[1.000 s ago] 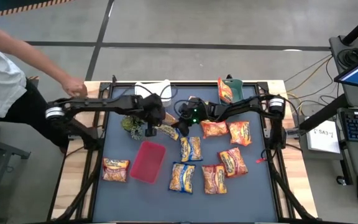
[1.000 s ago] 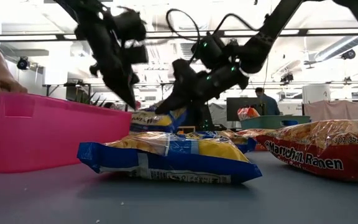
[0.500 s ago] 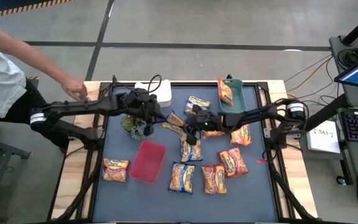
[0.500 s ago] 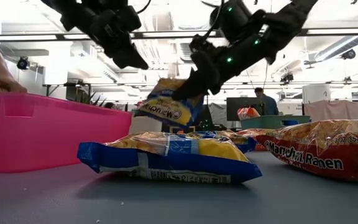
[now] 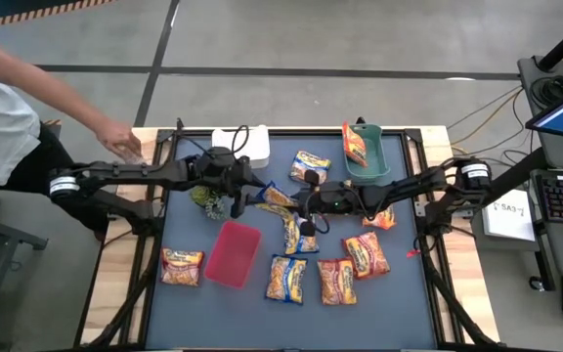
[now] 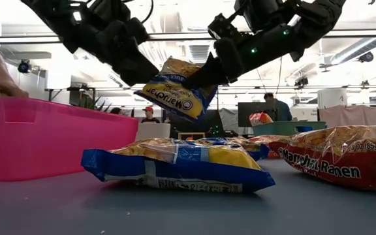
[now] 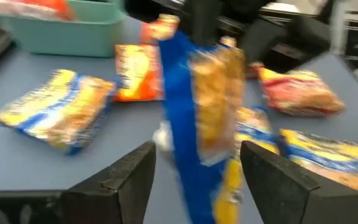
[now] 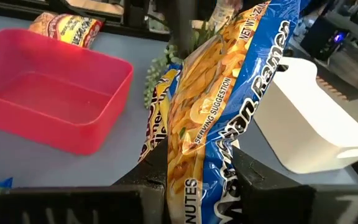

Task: Sort Maruchan noodles
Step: Put the left blue noodle pack into the red bin

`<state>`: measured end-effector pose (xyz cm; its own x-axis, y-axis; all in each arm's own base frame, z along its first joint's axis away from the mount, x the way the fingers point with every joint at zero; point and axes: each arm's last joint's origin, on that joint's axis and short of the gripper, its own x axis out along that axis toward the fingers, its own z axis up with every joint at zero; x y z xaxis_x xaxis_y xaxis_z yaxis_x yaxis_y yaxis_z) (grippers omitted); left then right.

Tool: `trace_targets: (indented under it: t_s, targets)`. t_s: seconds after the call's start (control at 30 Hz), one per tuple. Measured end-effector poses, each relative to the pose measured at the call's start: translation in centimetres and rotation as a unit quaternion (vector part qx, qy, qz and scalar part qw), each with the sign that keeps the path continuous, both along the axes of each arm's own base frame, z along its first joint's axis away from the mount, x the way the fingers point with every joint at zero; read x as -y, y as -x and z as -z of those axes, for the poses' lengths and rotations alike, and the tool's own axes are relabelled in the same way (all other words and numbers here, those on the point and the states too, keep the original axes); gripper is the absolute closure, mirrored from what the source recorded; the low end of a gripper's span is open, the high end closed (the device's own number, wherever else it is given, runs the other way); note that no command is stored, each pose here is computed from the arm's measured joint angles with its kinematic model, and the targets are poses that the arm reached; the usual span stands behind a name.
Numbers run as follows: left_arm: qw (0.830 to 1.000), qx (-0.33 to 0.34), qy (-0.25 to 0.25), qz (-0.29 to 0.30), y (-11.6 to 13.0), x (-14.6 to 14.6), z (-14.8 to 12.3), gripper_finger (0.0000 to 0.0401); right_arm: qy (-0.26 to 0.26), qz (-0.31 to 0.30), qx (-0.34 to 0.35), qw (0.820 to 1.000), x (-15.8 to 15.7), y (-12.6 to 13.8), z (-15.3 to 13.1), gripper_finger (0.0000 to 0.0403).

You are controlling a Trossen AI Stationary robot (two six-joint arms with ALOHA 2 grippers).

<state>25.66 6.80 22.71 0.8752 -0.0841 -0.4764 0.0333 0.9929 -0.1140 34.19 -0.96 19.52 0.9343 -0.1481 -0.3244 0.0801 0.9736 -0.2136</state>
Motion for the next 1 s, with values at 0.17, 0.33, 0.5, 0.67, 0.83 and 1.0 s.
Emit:
trace_targets:
  t_s: [0.17,0.33,0.5,0.67,0.83,1.0]
  targets:
    - [1.000,-0.013,0.013,0.015,-0.4,0.0,1.1,0.0182,0.023,-0.009,0.019,1.000,-0.1,-0.2,-0.3,0.0328]
    - [1.000,-0.002,0.012,0.020,-1.2,-0.2,1.7,0.0200,0.042,-0.014,0.025,0.999,-0.1,-0.3,-0.5,0.0328]
    - [1.000,0.001,0.005,0.023,-1.3,-0.3,1.8,0.0245,0.043,-0.014,0.023,0.999,-0.1,-0.3,-0.4,0.0327]
    - [1.000,0.004,0.001,0.025,-1.2,-0.2,1.6,0.0321,0.022,-0.008,0.026,0.999,-0.1,-0.3,-0.4,0.0311]
    - [1.000,0.003,0.010,0.020,-1.2,-0.2,1.6,0.0357,-0.003,0.000,0.033,0.999,-0.1,-0.4,-0.6,0.0287]
    - [0.999,0.008,0.034,0.016,-1.0,-0.1,1.1,0.0354,-0.025,0.005,0.034,0.999,-0.1,-0.1,-1.1,0.0245]
